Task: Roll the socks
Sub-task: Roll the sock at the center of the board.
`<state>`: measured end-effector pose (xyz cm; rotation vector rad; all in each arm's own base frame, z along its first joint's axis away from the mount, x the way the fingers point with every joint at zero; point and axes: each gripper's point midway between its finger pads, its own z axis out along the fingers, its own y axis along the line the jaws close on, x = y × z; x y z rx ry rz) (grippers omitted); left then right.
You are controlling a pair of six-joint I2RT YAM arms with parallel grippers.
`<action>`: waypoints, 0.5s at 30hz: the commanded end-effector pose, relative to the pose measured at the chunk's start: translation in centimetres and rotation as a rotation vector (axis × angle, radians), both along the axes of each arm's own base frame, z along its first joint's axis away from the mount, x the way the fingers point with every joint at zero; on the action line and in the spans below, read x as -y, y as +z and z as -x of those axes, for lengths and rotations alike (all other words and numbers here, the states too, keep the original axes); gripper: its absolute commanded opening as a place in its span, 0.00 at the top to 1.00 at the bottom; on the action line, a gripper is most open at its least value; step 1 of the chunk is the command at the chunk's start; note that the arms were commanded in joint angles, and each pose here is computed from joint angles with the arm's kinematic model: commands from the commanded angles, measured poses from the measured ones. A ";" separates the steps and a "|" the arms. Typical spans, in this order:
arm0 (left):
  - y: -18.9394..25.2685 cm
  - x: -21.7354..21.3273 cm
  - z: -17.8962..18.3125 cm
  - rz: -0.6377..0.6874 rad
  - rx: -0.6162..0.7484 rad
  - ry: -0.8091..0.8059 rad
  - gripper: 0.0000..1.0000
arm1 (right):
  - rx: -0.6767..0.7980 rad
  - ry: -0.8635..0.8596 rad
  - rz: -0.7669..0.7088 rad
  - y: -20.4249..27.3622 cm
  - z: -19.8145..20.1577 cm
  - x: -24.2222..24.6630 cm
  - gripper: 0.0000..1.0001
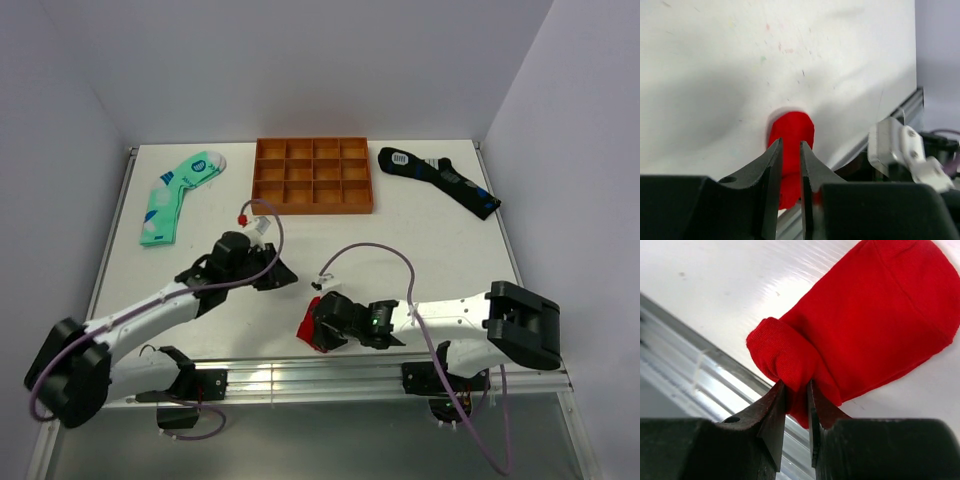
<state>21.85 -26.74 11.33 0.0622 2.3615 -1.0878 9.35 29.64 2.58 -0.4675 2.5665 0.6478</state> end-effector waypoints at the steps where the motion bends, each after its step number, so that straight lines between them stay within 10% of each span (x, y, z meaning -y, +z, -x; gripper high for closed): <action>1: 0.7 -3.5 -1.4 -0.051 0.080 0.199 0.75 | -0.069 0.130 -0.041 -1.4 1.4 -0.1 0.74; 15: 0.4 -6.5 0.1 -0.044 0.158 0.274 0.71 | -0.238 0.366 -0.146 -0.8 -4.9 -2.8 0.74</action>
